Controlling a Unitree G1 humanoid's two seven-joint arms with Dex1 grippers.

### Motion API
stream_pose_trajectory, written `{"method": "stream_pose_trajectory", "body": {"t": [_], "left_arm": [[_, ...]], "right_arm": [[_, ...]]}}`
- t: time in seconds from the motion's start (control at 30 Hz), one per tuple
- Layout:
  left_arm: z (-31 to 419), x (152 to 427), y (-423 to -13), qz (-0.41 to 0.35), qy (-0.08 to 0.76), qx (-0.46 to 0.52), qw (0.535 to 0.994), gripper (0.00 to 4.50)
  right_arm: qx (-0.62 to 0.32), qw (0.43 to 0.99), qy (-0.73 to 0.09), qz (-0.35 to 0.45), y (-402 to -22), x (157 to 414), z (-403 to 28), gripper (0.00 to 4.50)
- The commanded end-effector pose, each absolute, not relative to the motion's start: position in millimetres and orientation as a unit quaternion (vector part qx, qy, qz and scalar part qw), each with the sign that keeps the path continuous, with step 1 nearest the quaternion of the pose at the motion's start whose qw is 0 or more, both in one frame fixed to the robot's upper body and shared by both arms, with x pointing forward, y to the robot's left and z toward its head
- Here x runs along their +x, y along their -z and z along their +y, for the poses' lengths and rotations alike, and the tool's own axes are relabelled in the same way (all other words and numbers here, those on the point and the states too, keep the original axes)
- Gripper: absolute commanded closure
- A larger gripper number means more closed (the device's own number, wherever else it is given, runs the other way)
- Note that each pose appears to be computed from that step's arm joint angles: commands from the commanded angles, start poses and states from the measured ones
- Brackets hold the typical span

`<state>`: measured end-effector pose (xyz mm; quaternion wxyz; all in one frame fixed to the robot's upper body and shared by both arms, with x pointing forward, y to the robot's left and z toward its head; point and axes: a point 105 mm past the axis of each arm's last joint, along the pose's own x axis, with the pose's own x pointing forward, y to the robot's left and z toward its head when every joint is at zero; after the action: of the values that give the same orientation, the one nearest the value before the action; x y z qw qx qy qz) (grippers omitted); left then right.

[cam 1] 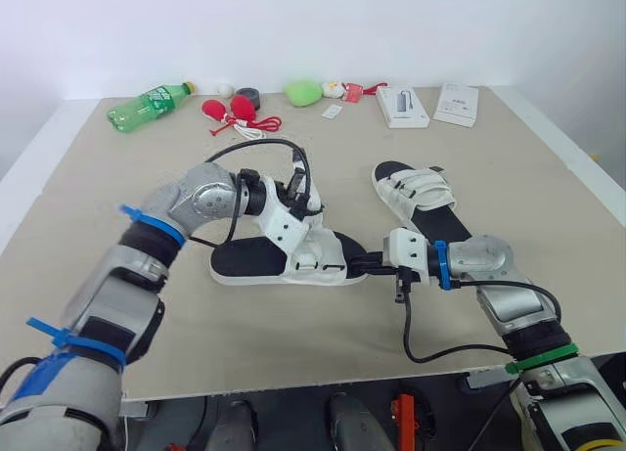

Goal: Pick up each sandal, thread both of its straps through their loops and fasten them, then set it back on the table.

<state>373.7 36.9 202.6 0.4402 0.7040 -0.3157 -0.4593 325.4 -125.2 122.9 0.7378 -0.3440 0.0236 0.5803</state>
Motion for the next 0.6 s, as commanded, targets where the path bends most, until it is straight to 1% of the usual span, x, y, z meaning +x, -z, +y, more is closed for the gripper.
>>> {"method": "stream_pose_trajectory", "body": {"t": [0.03,0.17,0.23,0.33,0.43,0.5,0.6], "left_arm": [[32,375,-222,-0.388,0.399,0.734,0.390,4.37],[30,377,-225,-0.426,0.367,0.747,0.355,4.37],[29,376,-225,-0.437,0.368,0.741,0.353,4.37],[26,370,-229,-0.453,0.377,0.716,0.374,4.37],[23,364,-231,-0.461,0.390,0.698,0.385,4.37],[22,358,-231,-0.459,0.407,0.675,0.409,4.37],[23,359,-227,-0.424,0.433,0.651,0.457,4.37]], "right_arm": [[-0.348,0.728,-0.587,0.065,-104,323,-130,4.50],[-0.349,0.727,-0.588,0.065,-105,324,-131,4.50],[-0.350,0.726,-0.588,0.066,-104,324,-131,4.50],[-0.350,0.726,-0.588,0.065,-105,323,-131,4.50],[-0.351,0.726,-0.588,0.066,-105,323,-132,4.50],[-0.351,0.726,-0.588,0.067,-105,323,-133,4.50],[-0.351,0.726,-0.588,0.067,-104,322,-133,4.50]]}}
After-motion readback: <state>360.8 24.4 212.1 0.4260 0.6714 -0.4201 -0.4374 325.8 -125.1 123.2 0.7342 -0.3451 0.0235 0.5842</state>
